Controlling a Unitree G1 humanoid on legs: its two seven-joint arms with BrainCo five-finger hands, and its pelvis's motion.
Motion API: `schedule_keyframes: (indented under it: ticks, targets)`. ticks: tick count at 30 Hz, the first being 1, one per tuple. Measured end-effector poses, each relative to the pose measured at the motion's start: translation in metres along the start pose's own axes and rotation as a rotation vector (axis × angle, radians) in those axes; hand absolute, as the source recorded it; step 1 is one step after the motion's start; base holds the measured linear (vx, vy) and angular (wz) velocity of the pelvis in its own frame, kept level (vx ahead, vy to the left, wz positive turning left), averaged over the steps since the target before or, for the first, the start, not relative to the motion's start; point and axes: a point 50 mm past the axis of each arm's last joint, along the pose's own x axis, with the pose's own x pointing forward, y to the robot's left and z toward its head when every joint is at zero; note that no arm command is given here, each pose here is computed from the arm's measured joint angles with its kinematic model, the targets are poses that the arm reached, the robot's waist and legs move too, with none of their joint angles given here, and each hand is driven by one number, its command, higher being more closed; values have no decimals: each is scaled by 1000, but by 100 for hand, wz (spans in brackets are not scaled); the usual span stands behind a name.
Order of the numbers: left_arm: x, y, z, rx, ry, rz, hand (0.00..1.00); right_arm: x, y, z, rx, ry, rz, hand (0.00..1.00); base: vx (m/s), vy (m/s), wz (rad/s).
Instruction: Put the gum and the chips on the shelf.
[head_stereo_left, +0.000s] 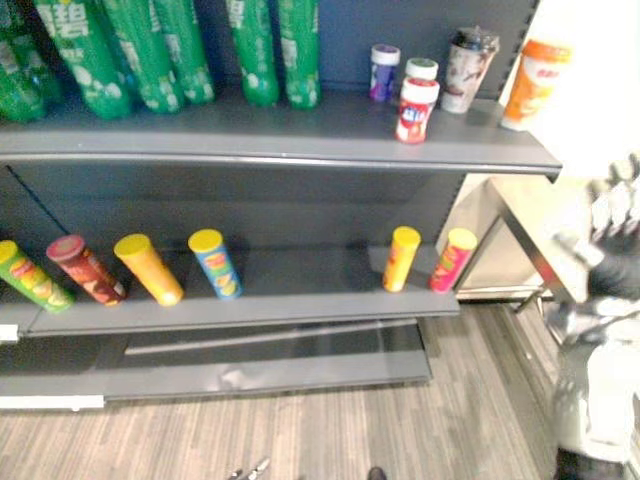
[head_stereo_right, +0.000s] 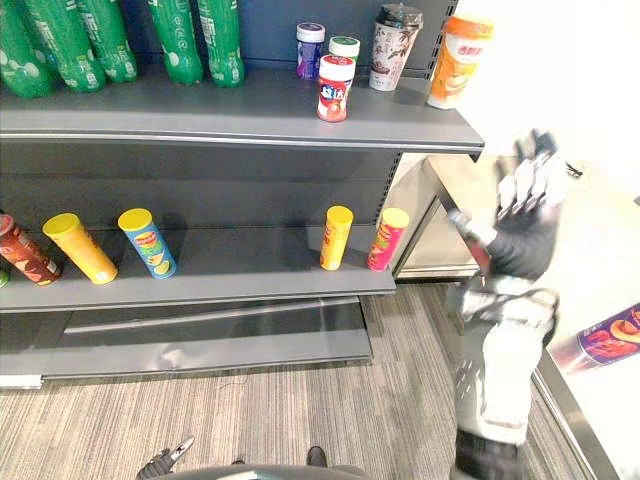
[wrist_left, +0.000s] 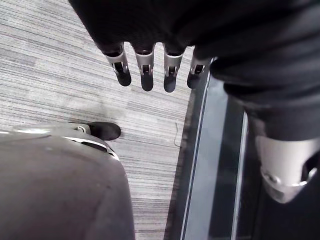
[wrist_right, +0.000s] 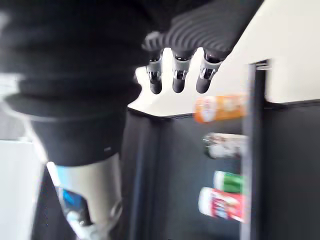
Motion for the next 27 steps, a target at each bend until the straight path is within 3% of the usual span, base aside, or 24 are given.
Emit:
schedule_keyframes:
  ticks: [6,11,20,27]
  targets:
    - [0,-4,0,23,-4,-10,0,-92,3,-96,94,593,-29,0,0,0,-1]
    - [0,-9,-3,25,8,-20,0,-166,-19,-143,26,990,-118,0,22,14,-13]
    - [0,-13,-3,23,7,-31,0,-267,-63,-161,-35,1438,-493,0,44,5,-4]
    - [0,-15,-5,16,12,-34,0,-295,-64,-157,-27,1542,-597,0,0,0,0]
